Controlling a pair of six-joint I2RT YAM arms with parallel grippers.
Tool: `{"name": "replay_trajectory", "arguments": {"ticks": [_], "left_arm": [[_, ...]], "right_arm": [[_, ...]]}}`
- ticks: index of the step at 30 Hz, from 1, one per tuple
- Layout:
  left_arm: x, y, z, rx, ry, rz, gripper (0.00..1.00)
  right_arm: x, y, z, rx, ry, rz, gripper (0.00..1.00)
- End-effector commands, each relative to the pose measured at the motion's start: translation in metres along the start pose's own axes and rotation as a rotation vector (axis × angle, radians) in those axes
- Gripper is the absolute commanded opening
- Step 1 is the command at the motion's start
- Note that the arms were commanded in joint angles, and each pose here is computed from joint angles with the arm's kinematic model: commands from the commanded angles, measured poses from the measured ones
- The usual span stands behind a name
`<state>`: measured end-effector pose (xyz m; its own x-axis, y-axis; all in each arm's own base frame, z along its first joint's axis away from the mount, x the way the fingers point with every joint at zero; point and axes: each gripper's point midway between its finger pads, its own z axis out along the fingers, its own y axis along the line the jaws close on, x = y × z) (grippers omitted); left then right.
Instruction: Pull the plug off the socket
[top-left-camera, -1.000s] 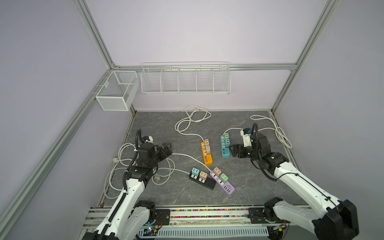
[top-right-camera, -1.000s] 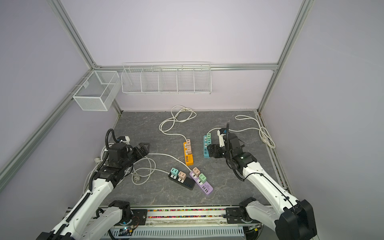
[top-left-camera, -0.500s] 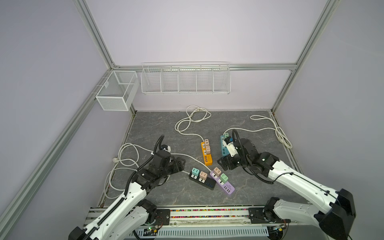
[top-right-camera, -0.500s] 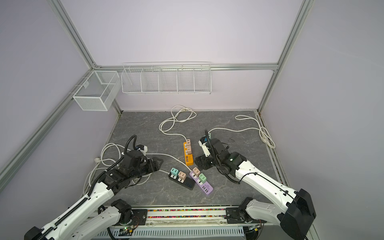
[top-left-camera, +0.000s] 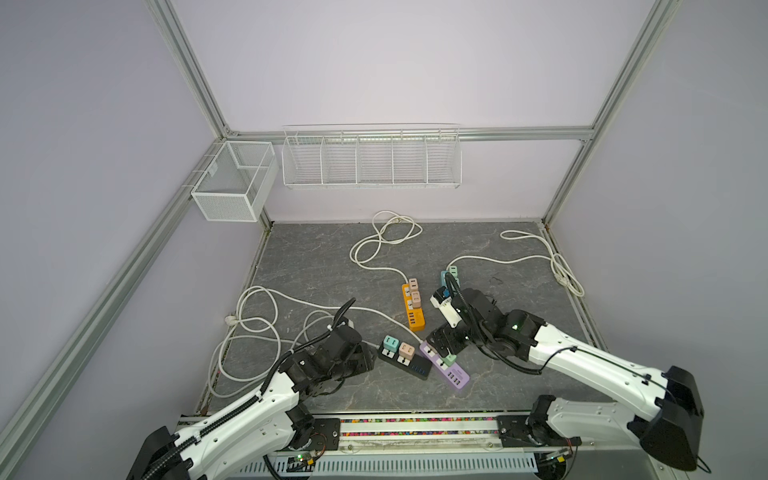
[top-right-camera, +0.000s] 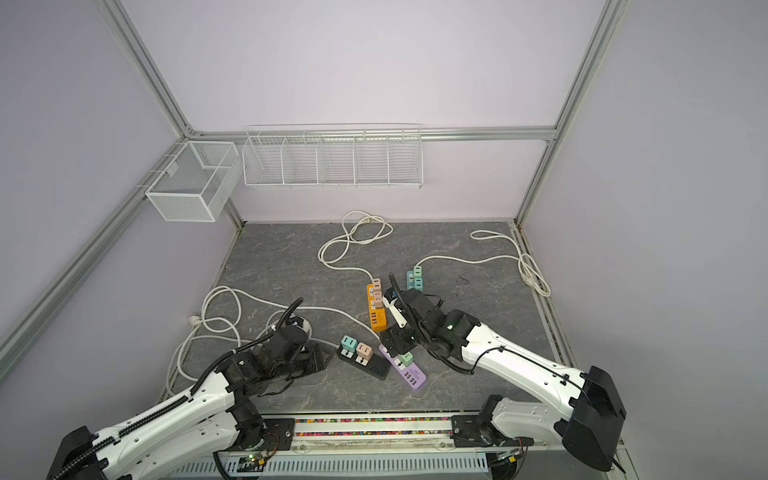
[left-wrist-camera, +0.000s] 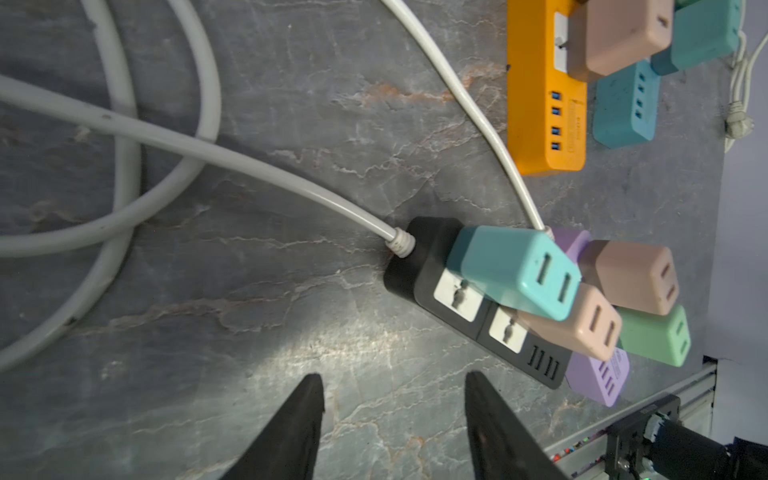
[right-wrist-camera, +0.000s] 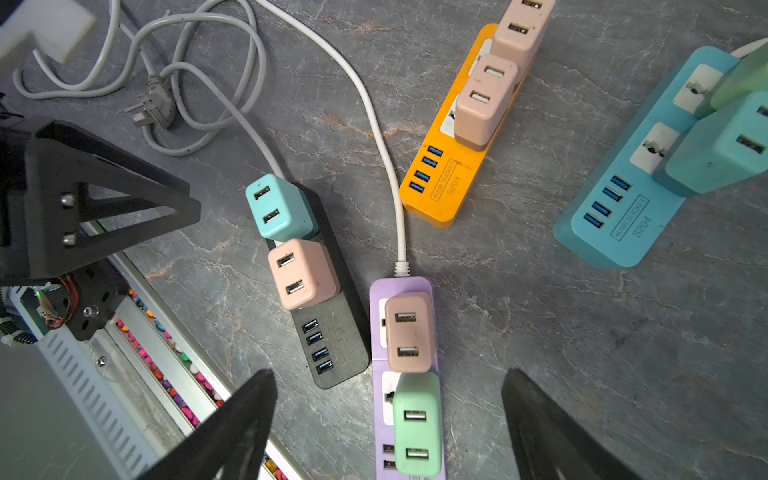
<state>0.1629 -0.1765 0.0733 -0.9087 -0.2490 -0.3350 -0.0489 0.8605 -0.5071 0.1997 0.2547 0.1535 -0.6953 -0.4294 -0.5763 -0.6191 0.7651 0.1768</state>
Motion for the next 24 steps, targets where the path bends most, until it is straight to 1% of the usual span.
{"name": "replay_trajectory", "arguments": {"ticks": [1, 5, 10, 13, 15, 18, 21, 24], "left_arm": [[-0.005, 0.001, 0.01, 0.002, -0.038, -0.065, 0.54], [-0.011, 0.004, 0.021, -0.001, -0.08, -0.089, 0.54], [-0.022, 0.013, 0.026, -0.053, -0.143, -0.082, 0.51], [-0.027, 0.01, 0.034, -0.037, -0.163, -0.09, 0.48], [-0.028, 0.009, 0.04, -0.034, -0.153, -0.091, 0.46], [-0.033, 0.011, 0.05, -0.051, -0.148, -0.109, 0.46], [-0.038, 0.004, 0.059, -0.017, -0.139, -0.108, 0.44], [-0.044, 0.009, 0.067, -0.061, -0.134, -0.115, 0.42]], "right_arm": [[-0.004, 0.003, 0.005, 0.009, -0.016, -0.007, 0.88], [-0.008, 0.003, 0.006, 0.014, -0.021, -0.008, 0.88], [-0.007, 0.0, 0.007, 0.027, -0.025, -0.008, 0.88], [-0.006, -0.001, 0.007, 0.035, -0.02, -0.011, 0.88], [-0.006, -0.002, 0.007, 0.04, -0.023, -0.01, 0.88], [-0.008, -0.002, 0.007, 0.043, -0.027, -0.008, 0.88], [-0.008, -0.003, 0.006, 0.044, -0.031, -0.009, 0.88], [-0.008, -0.006, 0.007, 0.062, -0.034, -0.009, 0.88]]}}
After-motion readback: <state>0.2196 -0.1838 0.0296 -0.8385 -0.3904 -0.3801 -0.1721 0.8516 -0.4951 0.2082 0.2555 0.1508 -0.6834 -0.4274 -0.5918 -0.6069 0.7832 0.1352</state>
